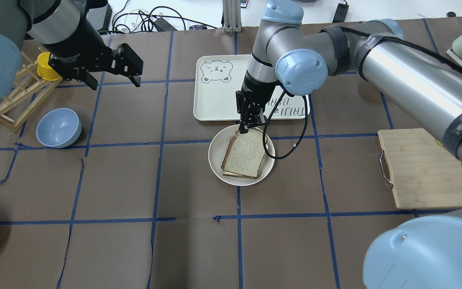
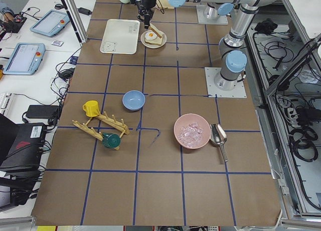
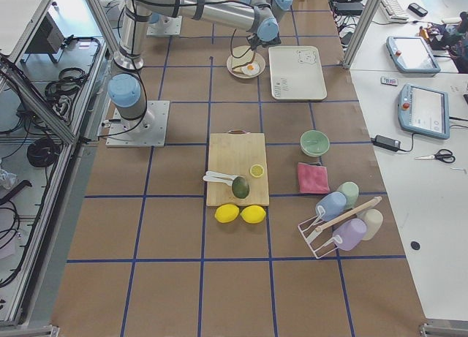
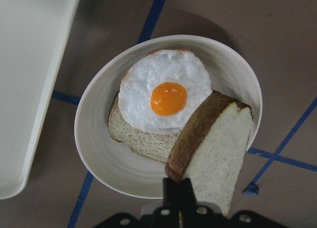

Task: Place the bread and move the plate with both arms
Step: 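Lower the bread onto the fried egg and open the right gripper, then raise the right gripper away while the left gripper moves toward the plate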

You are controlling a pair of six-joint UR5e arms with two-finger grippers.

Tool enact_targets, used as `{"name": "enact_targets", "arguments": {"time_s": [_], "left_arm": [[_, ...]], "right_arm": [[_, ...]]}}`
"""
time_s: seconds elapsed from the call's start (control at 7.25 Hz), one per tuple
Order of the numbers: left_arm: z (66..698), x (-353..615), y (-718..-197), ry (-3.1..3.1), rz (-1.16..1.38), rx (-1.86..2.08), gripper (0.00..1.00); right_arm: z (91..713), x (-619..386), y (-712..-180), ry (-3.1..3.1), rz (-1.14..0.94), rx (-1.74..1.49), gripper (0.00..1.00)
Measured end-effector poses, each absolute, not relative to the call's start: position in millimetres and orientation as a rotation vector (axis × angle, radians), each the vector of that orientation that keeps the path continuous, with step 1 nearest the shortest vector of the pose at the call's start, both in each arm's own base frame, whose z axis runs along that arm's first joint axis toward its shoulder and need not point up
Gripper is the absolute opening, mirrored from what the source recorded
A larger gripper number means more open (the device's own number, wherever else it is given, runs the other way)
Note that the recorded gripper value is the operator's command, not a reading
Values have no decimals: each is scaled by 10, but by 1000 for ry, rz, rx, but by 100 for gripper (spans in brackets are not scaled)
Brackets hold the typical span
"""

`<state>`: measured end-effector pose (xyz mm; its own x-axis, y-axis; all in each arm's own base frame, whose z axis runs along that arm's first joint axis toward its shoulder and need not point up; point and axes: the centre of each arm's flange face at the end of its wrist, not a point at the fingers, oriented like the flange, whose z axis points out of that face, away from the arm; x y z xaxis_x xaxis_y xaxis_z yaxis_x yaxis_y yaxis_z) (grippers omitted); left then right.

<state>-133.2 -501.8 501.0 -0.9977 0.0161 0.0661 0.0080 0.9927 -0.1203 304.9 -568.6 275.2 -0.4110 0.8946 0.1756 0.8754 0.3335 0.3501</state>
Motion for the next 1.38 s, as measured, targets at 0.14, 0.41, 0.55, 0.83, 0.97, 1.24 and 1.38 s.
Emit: {"name": "enact_targets", "arguments": {"time_s": [0.14, 0.41, 0.55, 0.83, 0.97, 1.24, 1.38], "left_arm": [[5010, -1332, -5018, -3070, 185, -19, 100], [5010, -1332, -5018, -3070, 184, -19, 100], [5007, -1331, -5017, -3070, 184, -18, 100], [5006, -1331, -5017, -3070, 183, -18, 100], [5006, -1332, -5017, -3070, 183, -18, 100], [5006, -1333, -5017, -3069, 183, -19, 100], [5007, -1337, -5016, -3069, 183, -20, 100]], "right_arm": [[2719, 3045, -5681, 2530, 613, 1673, 24], [2765, 3041, -5742, 2551, 557, 1616, 24], [2802, 3045, -5778, 2559, 533, 1592, 24], [2823, 3058, -5843, 2560, 508, 1572, 50], [2816, 3062, -5863, 2557, 494, 1564, 51], [2887, 3008, -5890, 2605, 437, 1495, 79], [3003, 2880, -5901, 2684, 362, 1405, 100]]}}
